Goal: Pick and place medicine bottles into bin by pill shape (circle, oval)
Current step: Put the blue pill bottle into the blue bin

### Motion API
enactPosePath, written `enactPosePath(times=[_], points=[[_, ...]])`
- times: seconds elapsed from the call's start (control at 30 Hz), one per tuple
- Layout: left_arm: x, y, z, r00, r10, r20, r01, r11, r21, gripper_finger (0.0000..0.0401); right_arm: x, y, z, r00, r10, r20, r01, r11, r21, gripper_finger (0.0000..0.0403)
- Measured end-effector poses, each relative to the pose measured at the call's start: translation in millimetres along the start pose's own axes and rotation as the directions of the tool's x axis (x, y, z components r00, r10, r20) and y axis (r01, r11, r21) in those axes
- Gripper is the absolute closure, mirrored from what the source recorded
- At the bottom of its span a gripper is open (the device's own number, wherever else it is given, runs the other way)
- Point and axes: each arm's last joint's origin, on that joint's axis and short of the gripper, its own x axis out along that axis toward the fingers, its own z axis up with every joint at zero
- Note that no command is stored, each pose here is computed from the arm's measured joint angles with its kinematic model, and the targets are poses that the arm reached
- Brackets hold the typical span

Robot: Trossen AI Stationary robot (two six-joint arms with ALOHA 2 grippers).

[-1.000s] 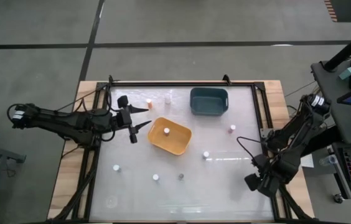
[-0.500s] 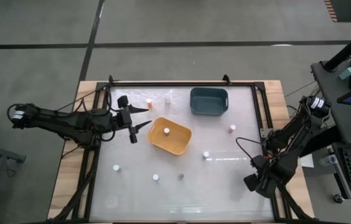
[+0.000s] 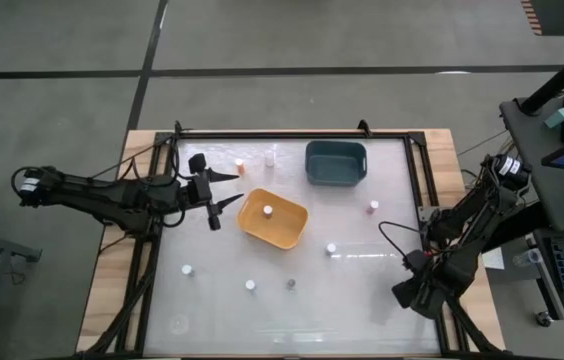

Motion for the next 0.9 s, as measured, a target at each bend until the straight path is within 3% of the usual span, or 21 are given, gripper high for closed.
enactPosePath(times=[0.33,0.6,0.73,0.9], points=[[0,0,0,1.000,0.000,0.000,0.000,1.000,0.000,0.0201,-3,2,-1,1.000,0.013,-0.008,-0.013,1.000,-0.001,0.0290],[0,0,0,1.000,0.000,0.000,0.000,1.000,-0.001,0.0201,-30,25,6,0.988,0.151,0.015,-0.150,0.988,-0.034,0.0293],[0,0,0,1.000,-0.001,-0.001,0.001,0.999,-0.032,0.0201,-50,44,28,0.944,0.277,0.179,-0.263,0.960,-0.100,0.0293],[5,-3,-2,1.000,-0.010,-0.018,0.008,0.995,-0.104,0.0201,-81,66,72,0.905,0.345,0.250,-0.285,0.927,-0.245,0.0292]])
